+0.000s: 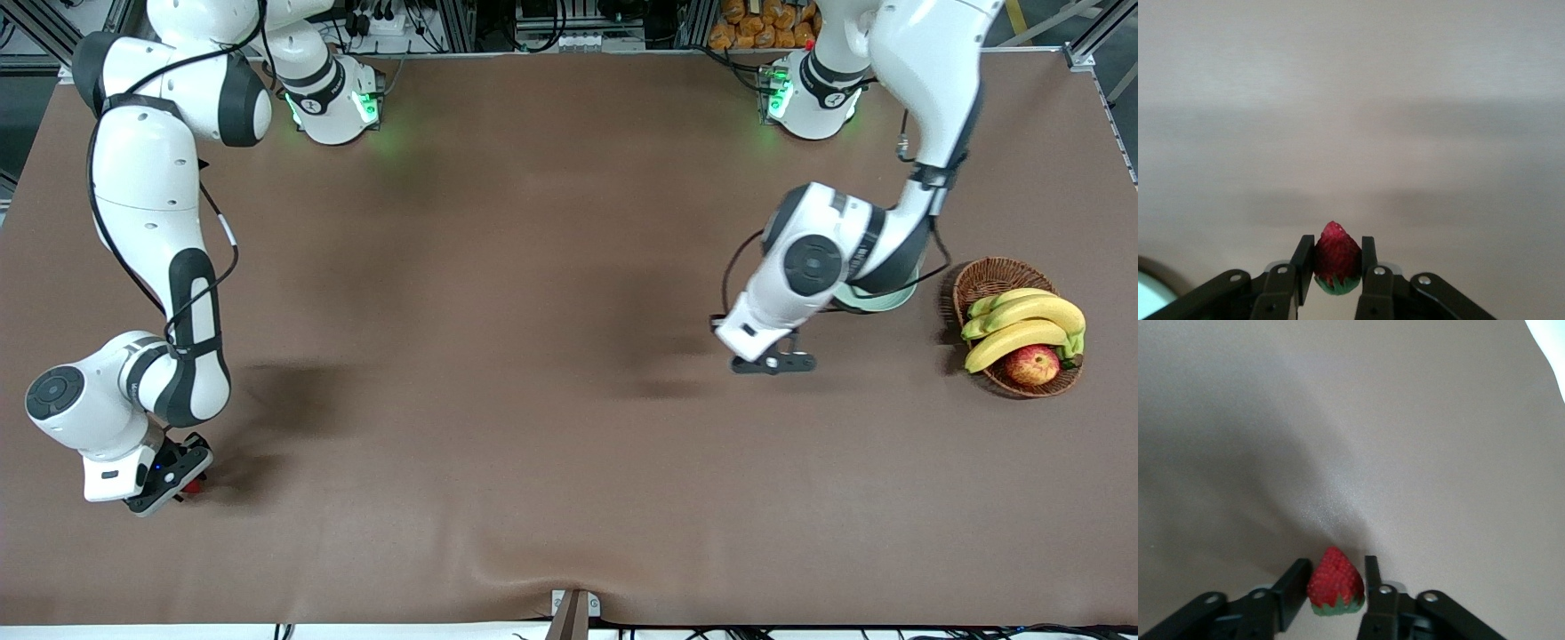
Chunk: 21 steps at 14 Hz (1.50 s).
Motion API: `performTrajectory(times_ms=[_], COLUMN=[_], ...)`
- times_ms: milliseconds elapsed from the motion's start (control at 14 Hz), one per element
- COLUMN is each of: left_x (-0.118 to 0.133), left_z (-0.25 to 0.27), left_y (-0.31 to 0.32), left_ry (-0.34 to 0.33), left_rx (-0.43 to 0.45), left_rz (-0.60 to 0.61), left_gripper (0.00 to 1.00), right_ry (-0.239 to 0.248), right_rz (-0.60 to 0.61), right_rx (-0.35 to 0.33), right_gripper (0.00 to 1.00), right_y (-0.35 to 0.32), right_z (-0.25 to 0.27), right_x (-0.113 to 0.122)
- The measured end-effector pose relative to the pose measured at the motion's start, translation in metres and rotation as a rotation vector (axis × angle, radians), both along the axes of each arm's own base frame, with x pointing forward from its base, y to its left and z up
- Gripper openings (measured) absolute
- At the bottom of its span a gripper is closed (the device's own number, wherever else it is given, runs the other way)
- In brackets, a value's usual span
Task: Collect all strawberries into plate
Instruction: 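Place the strawberry on the plate with the left gripper while the right gripper grasps another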
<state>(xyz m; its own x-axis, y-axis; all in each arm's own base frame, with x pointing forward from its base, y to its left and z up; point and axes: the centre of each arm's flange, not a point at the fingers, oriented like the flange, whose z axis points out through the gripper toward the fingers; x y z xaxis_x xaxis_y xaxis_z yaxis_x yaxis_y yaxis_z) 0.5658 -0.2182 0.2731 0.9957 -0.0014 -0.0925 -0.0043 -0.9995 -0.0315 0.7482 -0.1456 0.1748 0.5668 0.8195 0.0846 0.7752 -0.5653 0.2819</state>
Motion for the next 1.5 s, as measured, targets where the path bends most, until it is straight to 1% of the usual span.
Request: performTrajectory(times_ms=[143, 356, 499, 642, 784, 856, 998, 1141, 1355, 1497], left_x=[-0.001, -0.004, -0.009, -0.018, -0.034, -0.042, -0.060, -0.073, -0.082, -0.085], left_z=[0.000, 0.009, 0.011, 0.001, -0.018, -0.028, -0.046, -0.058, -0.065, -0.066], left_y=[0.032, 0.093, 0.141, 0.182, 0.203, 0.205, 0.206, 0.215, 0.226, 0.229], left_ry=[0.013, 0.021, 0.035, 0.065, 0.104, 0.112, 0.128, 0.151, 0.169, 0.175], left_rx=[0.003, 0.002, -0.002, -0.007, -0.013, -0.015, -0.019, -0.023, -0.027, -0.028], left_rz=[-0.018, -0.068, -0.092, -0.089, -0.075, -0.073, -0.070, -0.058, -0.049, -0.044], left_gripper=[0.33, 0.33, 0.33, 0.33, 0.33, 0.33, 0.33, 0.33, 0.33, 0.36], right_ry=[-0.004, -0.022, -0.003, 0.016, 0.045, 0.060, 0.109, 0.156, 0.203, 0.232], right_rz=[0.003, 0.015, 0.023, 0.041, 0.072, 0.075, 0.055, 0.012, -0.076, -0.168], right_rx=[0.001, 0.008, 0.034, 0.070, 0.117, 0.140, 0.189, 0.225, 0.265, 0.307], right_gripper=[0.35, 0.34, 0.34, 0.34, 0.34, 0.34, 0.34, 0.34, 0.34, 0.34], right_y=[0.002, 0.009, 0.015, 0.028, 0.057, 0.076, 0.120, 0.169, 0.240, 0.298], right_z=[0.001, 0.013, 0.027, 0.050, 0.072, 0.080, 0.087, 0.086, 0.082, 0.083], right_x=[0.001, 0.009, 0.011, 0.014, 0.016, 0.016, 0.014, 0.011, 0.002, -0.009])
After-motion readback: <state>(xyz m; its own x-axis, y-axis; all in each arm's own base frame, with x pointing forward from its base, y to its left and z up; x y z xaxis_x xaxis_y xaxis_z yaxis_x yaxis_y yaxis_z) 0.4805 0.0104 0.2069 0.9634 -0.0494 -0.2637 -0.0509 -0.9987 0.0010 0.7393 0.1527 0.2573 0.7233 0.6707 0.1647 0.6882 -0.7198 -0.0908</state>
